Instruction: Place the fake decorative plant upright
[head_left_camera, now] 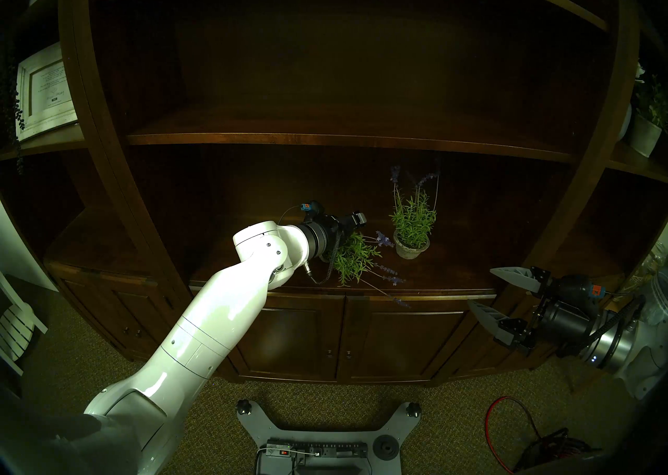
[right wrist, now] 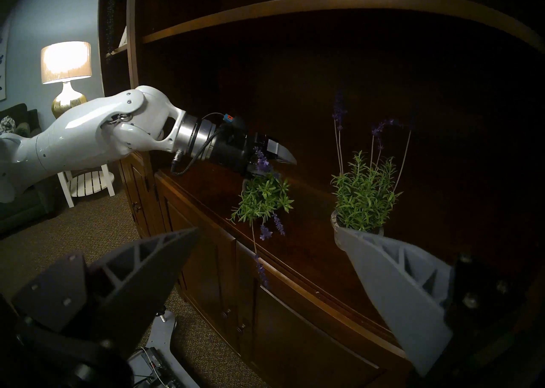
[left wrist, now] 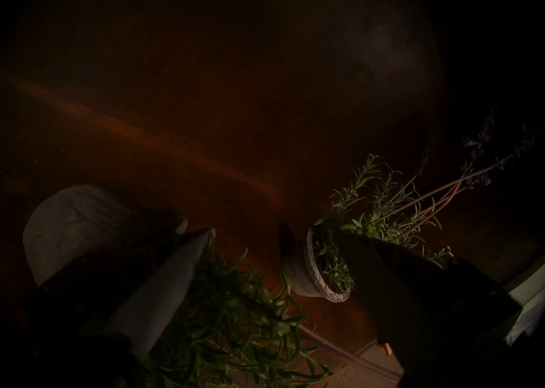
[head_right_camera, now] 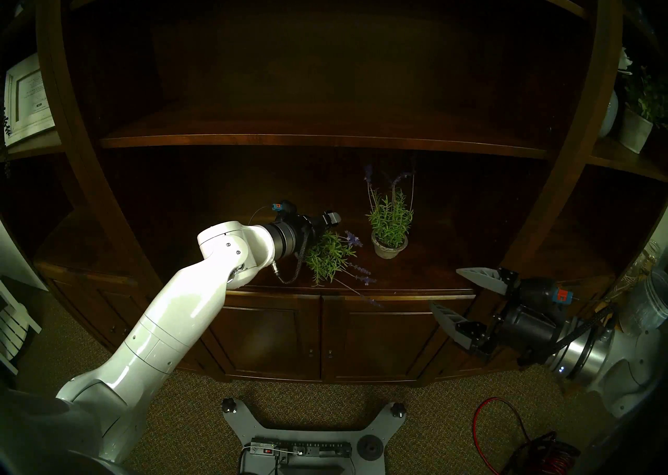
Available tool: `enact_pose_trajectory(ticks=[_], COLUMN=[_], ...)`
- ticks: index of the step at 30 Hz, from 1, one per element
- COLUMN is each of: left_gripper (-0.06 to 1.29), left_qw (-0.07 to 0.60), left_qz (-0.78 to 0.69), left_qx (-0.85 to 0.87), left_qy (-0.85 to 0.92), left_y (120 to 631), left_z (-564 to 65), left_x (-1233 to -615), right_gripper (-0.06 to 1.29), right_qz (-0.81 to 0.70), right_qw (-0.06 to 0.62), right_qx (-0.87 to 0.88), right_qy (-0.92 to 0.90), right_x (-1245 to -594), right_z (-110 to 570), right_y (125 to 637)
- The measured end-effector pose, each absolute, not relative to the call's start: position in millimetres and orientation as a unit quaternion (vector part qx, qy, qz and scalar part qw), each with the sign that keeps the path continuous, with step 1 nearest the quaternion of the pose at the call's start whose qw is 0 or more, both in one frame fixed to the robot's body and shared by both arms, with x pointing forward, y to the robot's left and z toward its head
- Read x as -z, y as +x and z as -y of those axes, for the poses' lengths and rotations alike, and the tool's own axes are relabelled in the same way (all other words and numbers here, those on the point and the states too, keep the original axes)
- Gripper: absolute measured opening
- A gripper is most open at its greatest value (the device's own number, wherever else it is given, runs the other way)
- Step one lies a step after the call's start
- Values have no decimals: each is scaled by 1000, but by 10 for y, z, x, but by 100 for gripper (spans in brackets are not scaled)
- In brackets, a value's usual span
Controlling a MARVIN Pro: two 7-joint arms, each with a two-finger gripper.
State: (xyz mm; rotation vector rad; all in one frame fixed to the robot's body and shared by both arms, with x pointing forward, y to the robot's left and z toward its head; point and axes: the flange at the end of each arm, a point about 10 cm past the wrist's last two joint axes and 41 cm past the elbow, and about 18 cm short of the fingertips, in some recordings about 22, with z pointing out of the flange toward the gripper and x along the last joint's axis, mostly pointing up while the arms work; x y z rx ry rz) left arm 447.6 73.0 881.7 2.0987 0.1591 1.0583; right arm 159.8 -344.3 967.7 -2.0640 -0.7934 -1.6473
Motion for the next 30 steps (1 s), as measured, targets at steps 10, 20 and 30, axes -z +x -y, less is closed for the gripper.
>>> enact_pose_trajectory(ticks=[10,20,30], left_gripper=[111,119,119], left_qw=[385,385,385], left_qz=[-59,-55,-56], left_qx=[-414,-408,-409], left_qy=[823,826,825], left_y=[4435,4358,4314], left_z=[-700,-756,-779], left_x=[-8853,-8897,-8900], right_gripper=[122,122,122], right_qz=[282,282,283], right_qw=[193,194,192], right_qx=[584,583,581], right_qy=[-736,-737,-738], right_x=[-9681,-9684,-9688], right_z=[3453,3455,3462], right_y=[1594,1591,1582])
